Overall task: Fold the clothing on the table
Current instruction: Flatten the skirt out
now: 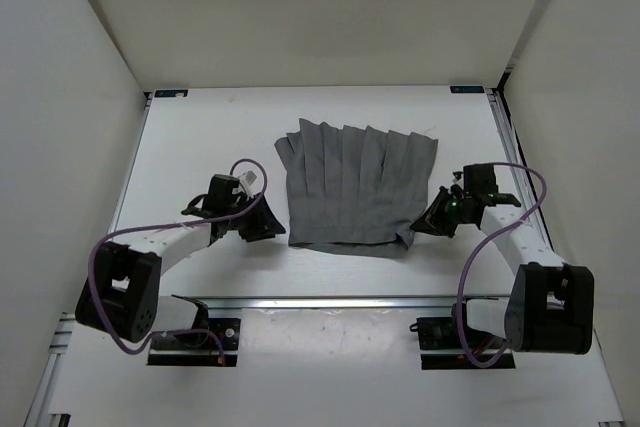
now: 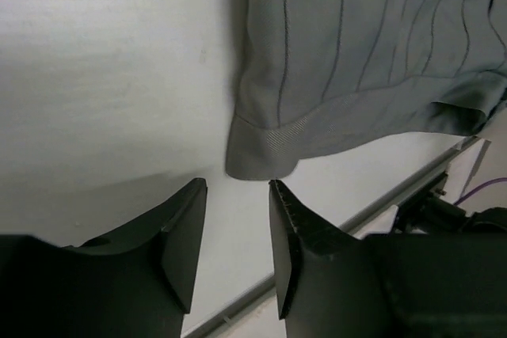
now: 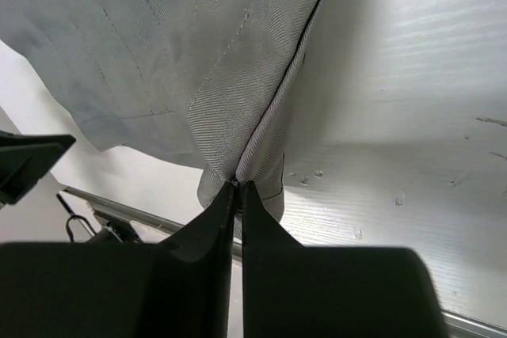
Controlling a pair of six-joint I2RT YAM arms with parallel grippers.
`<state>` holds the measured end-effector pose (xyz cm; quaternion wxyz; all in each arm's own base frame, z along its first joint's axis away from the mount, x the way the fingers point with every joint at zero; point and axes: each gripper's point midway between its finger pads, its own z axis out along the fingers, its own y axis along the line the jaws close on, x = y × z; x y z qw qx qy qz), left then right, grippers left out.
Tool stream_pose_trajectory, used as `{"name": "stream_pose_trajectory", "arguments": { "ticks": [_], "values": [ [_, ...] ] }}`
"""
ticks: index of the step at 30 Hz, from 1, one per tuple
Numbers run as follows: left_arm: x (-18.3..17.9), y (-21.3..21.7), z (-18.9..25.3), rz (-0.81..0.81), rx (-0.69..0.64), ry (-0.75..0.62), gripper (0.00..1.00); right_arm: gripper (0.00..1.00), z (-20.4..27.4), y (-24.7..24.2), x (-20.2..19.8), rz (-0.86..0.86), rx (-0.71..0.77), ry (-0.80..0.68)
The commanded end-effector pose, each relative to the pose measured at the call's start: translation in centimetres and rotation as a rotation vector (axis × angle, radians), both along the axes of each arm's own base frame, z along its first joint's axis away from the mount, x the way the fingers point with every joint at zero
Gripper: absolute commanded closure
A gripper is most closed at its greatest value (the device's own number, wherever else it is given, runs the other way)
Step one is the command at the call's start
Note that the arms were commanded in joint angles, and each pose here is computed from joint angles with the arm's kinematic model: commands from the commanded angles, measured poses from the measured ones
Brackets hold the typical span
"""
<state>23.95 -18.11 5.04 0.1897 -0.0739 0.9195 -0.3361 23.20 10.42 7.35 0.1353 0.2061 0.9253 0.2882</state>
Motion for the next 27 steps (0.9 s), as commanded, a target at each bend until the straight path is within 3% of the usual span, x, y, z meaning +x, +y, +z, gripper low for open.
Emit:
{"name": "stream_pose_trajectory", "arguments": {
  "ticks": [1,13,21,27],
  "values": [
    [2.1,-0.2,0.2,0.021,-0.025,-0.06,0.54,1.0,0.7,-0.1,0.7,0.017,-0.043,-0.02],
    [0.4,-2.4,-2.5,-0.071,-0.024,0.005,0.53,1.0,0.8,-0.5,0.2,-0.012,-0.054,0.005],
    [-0.7,-4.0,-5.0,-0.134,0.047,0.029,0.54,1.0,1.0,-1.0,0.3,-0.035,-0.064,0.003],
    [-2.0,-4.6,-7.7,-0.181,0.156,0.087,0.66,1.0,1.7,-1.1,0.1,-0.035,-0.063,-0.017]
  ]
}}
